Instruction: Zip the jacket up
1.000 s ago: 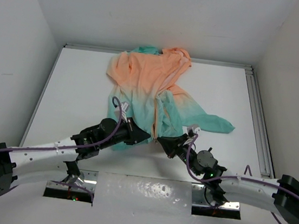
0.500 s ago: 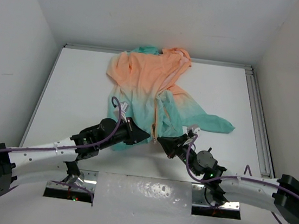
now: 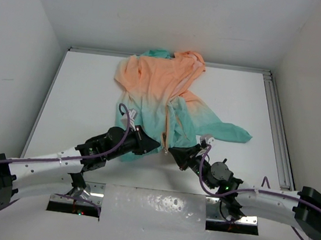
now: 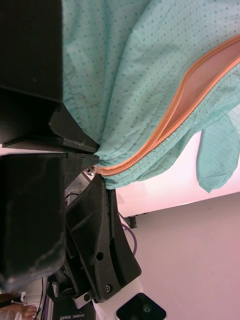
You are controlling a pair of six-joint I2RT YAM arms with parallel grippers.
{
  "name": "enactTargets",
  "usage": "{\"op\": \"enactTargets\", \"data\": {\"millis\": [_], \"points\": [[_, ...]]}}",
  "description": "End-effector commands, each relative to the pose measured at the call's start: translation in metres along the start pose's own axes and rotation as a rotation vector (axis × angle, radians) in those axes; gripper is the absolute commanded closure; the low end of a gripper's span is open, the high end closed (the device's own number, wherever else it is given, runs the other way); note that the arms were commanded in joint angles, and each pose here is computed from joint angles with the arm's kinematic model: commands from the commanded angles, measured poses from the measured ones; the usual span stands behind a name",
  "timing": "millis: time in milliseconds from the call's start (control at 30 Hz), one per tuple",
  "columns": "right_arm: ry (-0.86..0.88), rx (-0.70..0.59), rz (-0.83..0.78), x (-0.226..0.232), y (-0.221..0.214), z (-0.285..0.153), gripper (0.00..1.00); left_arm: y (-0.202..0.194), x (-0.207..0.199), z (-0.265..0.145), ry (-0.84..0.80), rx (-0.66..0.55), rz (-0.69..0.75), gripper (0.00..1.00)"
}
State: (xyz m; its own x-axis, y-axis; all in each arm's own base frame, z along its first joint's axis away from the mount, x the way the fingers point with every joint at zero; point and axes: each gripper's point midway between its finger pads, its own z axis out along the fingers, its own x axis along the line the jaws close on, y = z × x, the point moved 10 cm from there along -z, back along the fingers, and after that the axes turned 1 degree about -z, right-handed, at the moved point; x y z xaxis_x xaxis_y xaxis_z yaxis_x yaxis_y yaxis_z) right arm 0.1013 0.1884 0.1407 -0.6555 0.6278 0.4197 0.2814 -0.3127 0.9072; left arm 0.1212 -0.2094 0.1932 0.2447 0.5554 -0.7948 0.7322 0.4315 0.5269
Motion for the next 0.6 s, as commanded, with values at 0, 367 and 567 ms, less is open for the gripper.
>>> {"op": "enactTargets", "data": {"millis": [0,367,567], "points": [[0.018,-0.064,0.001,0.0082,0.0148,0.0056,1.00,0.0050,-0.0058,0.0017,-0.037,-0.019,-0.006,1.00],[0.019,-0.064,-0.002,0.0093,0.0154,0.0079,1.00,0.0016,-0.0036,0.0025,-0.046,0.002,-0.011,1.00],[0.017,-0.066,-0.003,0.0093,0.0158,0.0084,1.00,0.0001,-0.0015,0.0020,-0.043,0.006,-0.012,1.00]]}}
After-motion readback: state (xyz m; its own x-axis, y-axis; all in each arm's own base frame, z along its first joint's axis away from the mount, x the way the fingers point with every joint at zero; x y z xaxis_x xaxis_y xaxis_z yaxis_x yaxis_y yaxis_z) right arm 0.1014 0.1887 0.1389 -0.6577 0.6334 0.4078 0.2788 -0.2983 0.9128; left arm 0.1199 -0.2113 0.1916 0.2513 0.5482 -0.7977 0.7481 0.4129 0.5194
